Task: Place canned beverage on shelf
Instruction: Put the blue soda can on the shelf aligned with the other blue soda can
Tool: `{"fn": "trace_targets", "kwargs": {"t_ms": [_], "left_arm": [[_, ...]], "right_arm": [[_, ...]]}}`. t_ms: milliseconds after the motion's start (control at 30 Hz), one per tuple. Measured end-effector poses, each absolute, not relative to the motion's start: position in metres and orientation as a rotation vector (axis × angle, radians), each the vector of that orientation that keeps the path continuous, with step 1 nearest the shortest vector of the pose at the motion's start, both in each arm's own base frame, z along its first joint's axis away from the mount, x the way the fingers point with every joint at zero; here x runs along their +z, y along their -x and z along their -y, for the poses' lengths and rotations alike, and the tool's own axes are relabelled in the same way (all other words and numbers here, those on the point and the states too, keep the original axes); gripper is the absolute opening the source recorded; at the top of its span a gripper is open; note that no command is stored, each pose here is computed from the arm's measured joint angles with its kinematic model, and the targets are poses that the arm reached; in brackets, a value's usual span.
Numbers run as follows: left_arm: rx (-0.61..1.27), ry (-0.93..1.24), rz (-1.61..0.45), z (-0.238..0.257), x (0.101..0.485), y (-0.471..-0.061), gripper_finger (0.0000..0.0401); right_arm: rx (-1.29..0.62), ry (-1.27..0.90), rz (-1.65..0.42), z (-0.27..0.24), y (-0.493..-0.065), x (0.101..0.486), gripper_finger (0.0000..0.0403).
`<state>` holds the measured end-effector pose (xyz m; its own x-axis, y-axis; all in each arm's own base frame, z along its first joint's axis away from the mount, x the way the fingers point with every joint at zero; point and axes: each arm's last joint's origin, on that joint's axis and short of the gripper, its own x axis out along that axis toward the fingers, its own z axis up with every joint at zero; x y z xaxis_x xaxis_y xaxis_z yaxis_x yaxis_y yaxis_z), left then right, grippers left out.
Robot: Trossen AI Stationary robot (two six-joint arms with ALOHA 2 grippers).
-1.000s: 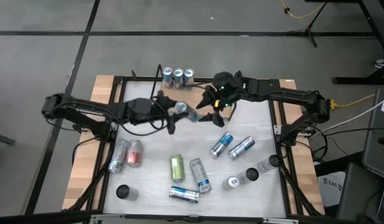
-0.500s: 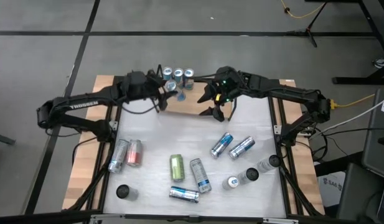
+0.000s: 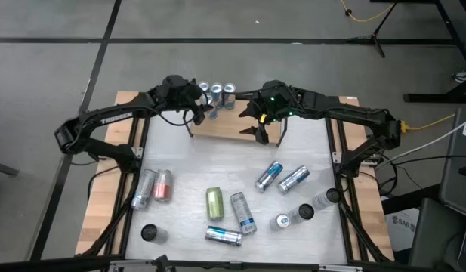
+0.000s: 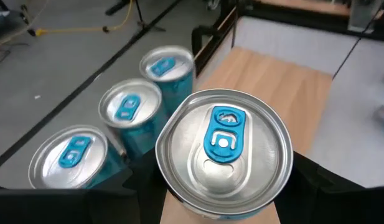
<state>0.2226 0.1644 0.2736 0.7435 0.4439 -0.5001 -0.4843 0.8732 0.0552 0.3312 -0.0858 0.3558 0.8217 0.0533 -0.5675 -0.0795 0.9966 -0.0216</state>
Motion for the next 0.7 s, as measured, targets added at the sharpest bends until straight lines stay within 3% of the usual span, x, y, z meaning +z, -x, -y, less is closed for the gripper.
{"fn": "trace_targets", "kwargs": {"t_ms": [700], "left_arm": [[0.532,0.128,-0.666,-0.182,0.25,-0.218,0.0209]], "right_arm": [[-0.017,0.067,-0.6,0.102,-0.326,0.358,0.0292]]}}
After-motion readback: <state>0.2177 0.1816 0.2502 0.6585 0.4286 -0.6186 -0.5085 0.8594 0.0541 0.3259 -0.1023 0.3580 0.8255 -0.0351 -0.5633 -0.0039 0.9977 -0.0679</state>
